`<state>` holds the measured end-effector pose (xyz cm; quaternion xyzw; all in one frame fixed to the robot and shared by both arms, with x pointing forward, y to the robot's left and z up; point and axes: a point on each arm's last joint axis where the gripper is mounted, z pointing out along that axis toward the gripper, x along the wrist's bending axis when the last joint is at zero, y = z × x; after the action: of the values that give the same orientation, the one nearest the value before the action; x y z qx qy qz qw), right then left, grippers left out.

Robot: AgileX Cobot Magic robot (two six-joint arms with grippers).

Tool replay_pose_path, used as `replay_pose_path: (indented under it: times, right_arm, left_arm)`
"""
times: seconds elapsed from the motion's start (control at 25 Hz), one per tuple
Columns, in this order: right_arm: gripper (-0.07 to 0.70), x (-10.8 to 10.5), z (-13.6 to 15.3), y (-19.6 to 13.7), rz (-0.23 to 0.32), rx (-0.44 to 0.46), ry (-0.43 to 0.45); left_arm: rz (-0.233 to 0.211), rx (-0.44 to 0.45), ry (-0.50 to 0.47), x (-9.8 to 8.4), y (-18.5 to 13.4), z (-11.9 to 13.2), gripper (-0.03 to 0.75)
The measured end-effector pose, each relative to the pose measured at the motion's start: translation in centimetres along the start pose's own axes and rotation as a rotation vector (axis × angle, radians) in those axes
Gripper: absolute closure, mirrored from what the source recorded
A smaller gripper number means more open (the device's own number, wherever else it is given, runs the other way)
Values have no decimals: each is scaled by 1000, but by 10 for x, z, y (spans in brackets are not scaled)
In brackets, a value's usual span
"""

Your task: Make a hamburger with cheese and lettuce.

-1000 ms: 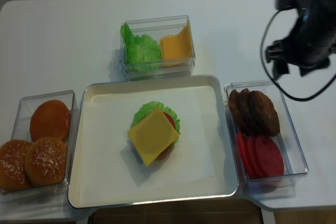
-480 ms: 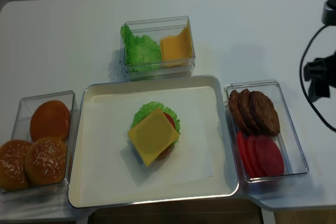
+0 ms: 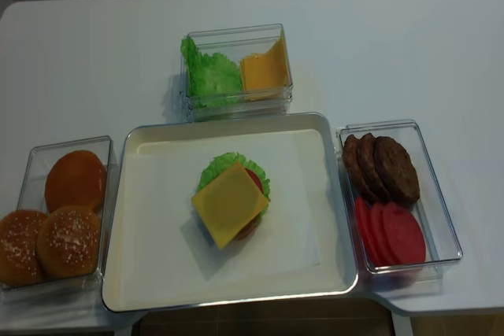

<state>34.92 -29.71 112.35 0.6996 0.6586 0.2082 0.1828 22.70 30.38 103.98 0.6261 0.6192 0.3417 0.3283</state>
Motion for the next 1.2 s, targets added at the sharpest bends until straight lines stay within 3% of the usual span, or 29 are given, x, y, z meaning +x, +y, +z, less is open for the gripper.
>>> replay_pose_path:
  times: [0.44,0.72,1.0,1.2]
  right_arm:
    - [122,-3,-71,-78,-7,-379,27]
    - [121,1,-88,-111,-8,-516,101]
    - [121,0,-102,-148,-22,-673,117]
    - [122,-1,-102,-159,-24,-708,119]
  left_arm:
    - [0,0,0,0,0,0,428]
    - [0,0,0,0,0,0,428]
    - [0,0,0,0,0,0,427]
    - [0,0,0,0,0,0,427]
